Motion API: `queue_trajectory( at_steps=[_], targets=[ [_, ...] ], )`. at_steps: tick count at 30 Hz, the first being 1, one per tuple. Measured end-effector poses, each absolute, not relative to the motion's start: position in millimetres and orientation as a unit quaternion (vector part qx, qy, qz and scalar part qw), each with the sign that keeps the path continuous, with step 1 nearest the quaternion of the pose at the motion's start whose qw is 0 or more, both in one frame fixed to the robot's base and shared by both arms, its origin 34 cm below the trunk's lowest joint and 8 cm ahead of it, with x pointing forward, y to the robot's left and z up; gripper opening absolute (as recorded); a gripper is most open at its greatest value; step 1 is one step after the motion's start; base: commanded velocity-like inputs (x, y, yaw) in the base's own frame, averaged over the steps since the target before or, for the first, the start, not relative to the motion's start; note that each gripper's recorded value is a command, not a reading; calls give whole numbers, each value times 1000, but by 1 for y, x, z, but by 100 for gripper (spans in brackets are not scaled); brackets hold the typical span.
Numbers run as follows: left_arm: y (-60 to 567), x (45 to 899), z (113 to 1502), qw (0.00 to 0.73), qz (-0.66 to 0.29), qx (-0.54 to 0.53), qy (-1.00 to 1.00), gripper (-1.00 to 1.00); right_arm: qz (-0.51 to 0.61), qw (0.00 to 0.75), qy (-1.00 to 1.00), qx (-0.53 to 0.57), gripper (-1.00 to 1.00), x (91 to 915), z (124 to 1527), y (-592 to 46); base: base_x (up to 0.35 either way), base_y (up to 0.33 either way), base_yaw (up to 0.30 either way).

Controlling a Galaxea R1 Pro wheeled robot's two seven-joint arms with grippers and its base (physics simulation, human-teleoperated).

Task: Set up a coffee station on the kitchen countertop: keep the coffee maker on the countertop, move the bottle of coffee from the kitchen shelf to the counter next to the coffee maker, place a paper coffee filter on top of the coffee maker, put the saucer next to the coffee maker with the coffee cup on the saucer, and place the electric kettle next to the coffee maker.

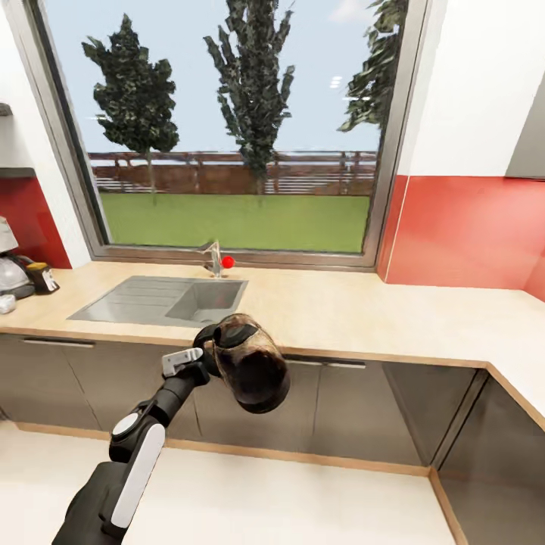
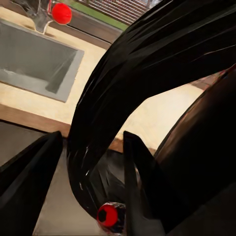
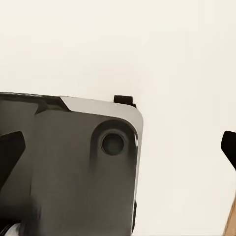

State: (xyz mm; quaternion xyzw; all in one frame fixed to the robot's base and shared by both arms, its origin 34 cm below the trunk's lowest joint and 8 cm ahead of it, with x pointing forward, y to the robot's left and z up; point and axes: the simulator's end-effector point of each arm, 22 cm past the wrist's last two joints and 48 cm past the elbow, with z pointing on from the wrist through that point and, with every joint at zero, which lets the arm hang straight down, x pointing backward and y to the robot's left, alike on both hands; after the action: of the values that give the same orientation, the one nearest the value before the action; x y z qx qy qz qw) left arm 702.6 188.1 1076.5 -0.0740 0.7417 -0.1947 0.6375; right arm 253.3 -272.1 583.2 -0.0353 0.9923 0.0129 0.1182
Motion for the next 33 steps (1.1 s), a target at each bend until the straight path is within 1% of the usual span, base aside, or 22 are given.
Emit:
queue_trajectory(
  at_steps=[3,6,17,18,19,33],
  targets=[
    [190,703,1076,638,-190,-74,742,-100,13,118,992,-36,100,253,583,-272,201,239,276],
    [192,703,1075,638,-187,-75,743,-100,13,118,992,-36,100,253,583,-272,61,64,276],
    [195,704,1070,635,-180,-76,747,-100,12,116,993,-35,100,252,583,-273,3,3,273],
    [207,705,1064,631,-156,-92,754,-100,12,116,993,-35,100,252,583,-273,0,0,268],
    [210,705,1062,630,-151,-98,756,-100,12,116,993,-35,100,251,583,-273,0,0,268],
    [214,706,1055,626,-142,-103,760,-100,12,110,993,-35,100,248,581,-273,0,0,267]
  ],
)
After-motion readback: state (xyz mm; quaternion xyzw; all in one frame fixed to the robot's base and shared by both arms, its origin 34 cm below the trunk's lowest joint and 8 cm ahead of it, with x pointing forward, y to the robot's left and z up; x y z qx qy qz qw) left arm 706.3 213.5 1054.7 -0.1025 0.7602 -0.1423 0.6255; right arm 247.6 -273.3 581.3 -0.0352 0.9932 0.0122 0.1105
